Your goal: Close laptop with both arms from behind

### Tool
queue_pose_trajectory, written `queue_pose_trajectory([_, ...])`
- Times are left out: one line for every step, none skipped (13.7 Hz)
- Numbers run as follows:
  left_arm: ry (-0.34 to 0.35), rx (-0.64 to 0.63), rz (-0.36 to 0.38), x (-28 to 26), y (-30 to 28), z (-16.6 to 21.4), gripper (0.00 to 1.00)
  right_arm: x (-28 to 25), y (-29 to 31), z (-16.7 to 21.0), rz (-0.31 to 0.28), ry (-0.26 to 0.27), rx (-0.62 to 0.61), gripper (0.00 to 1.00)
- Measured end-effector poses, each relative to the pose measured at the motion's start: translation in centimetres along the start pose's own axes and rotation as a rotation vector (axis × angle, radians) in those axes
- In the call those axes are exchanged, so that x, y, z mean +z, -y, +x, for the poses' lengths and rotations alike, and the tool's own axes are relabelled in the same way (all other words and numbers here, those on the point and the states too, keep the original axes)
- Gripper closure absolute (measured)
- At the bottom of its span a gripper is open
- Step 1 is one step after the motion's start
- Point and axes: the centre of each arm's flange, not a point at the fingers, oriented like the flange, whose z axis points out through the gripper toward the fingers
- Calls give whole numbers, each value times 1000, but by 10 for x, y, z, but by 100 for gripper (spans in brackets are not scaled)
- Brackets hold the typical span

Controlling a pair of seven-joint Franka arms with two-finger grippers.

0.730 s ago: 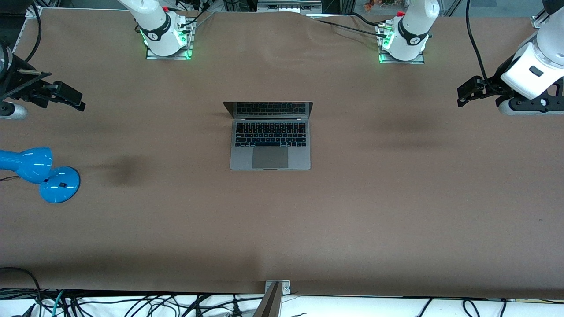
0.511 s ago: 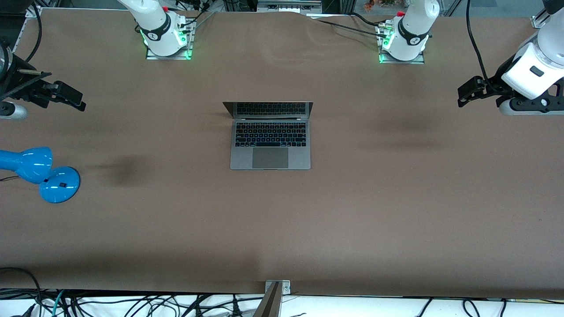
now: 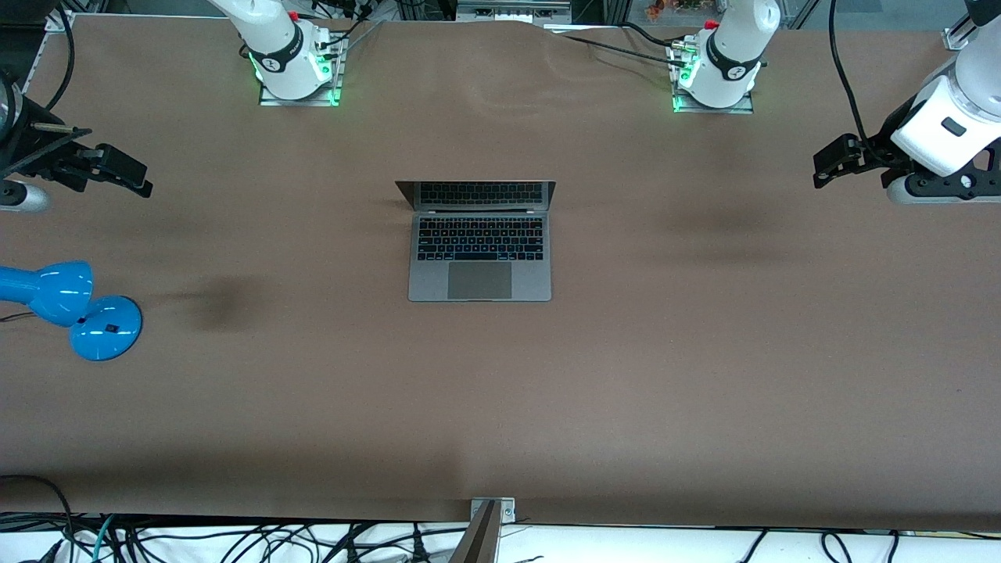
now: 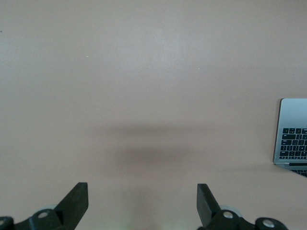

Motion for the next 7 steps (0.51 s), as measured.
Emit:
queue_pose_trajectory([-4, -2, 0, -2, 1, 0, 0, 0, 0, 0, 0, 0, 0, 0])
queue_pose_trajectory([-7, -3, -1, -4, 2, 0, 0, 0, 0, 0, 0, 0, 0, 0])
queue_pose_trajectory([-7, -4, -1, -4, 2, 0, 0, 0, 0, 0, 0, 0, 0, 0])
queue_pose_trajectory([-4, -4, -1, -3, 2, 0, 0, 0, 0, 0, 0, 0, 0, 0])
queue_pose_trajectory([0, -4, -1, -2, 2, 1, 0, 0, 0, 0, 0, 0, 0, 0])
queue_pose_trajectory([4, -4, -1, 0, 2, 3, 0, 0, 0, 0, 0, 0, 0, 0])
queue_pose_trajectory([9, -4, -1, 3, 2, 4, 0, 0, 0, 0, 0, 0, 0, 0])
